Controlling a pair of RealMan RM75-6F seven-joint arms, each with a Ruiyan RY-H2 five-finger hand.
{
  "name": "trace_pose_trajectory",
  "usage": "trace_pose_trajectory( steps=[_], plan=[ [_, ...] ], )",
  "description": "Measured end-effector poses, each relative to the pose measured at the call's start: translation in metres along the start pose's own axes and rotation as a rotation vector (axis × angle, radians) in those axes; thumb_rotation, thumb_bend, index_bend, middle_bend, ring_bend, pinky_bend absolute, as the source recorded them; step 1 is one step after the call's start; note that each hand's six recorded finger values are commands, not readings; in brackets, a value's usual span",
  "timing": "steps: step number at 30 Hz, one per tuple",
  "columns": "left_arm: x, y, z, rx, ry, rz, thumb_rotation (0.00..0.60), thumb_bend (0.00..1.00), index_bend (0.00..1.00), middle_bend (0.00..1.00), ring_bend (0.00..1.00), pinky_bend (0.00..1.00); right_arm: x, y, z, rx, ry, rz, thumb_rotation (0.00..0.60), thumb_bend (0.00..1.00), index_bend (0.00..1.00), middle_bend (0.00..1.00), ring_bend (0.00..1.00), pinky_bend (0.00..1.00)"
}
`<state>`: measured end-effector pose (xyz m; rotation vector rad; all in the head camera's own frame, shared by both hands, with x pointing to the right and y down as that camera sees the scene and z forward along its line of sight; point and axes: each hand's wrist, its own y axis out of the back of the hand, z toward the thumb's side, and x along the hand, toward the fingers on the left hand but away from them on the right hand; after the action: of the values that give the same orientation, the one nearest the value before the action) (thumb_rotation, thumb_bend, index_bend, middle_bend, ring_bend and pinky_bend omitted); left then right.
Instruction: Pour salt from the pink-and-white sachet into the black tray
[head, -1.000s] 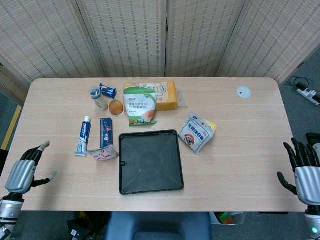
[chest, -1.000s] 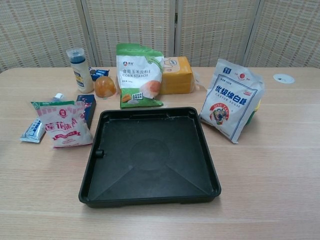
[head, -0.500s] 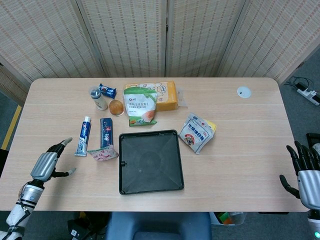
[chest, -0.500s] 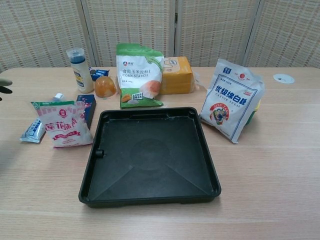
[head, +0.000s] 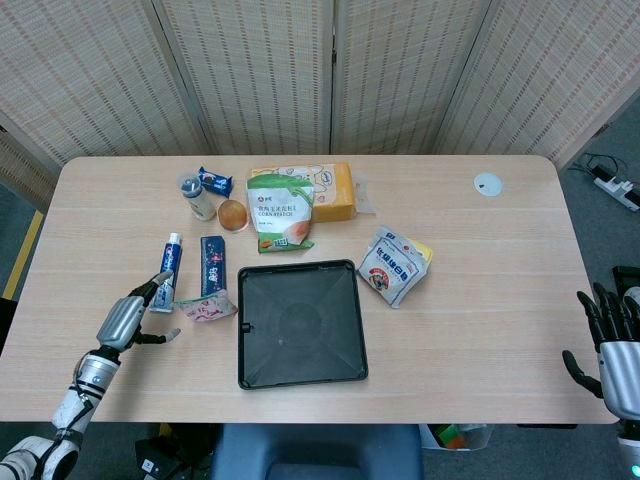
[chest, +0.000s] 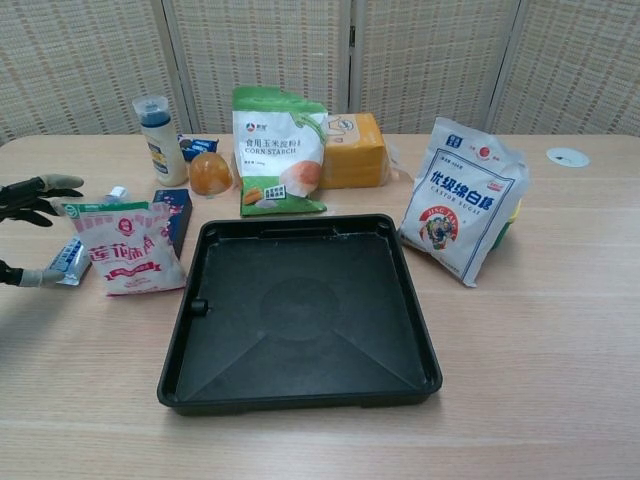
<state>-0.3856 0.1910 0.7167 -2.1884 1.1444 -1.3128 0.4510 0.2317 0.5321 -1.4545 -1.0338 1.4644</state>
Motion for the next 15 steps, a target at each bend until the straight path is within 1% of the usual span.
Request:
trace_pose_trajectory(
  steps=[8, 11, 15],
  plan=[
    [0.021, -0.022, 0.011, -0.032, -0.038, -0.015, 0.6, 0.24, 0.0, 0.11, 0.18, 0.24, 0.001, -0.001, -0.003, 0.003, -0.017, 0.009, 0.6, 0.34, 0.01, 0.0, 0.04, 0.0],
    [0.026, -0.029, 0.013, -0.029, -0.047, -0.024, 0.6, 0.24, 0.0, 0.11, 0.19, 0.24, 0.001, -0.001, -0.004, 0.005, -0.02, 0.012, 0.6, 0.34, 0.01, 0.0, 0.04, 0.0],
    [0.03, -0.036, 0.014, -0.014, -0.059, -0.026, 0.6, 0.24, 0.04, 0.12, 0.2, 0.25, 0.002, -0.001, -0.005, 0.007, -0.024, 0.013, 0.6, 0.34, 0.01, 0.0, 0.04, 0.0]
  ],
)
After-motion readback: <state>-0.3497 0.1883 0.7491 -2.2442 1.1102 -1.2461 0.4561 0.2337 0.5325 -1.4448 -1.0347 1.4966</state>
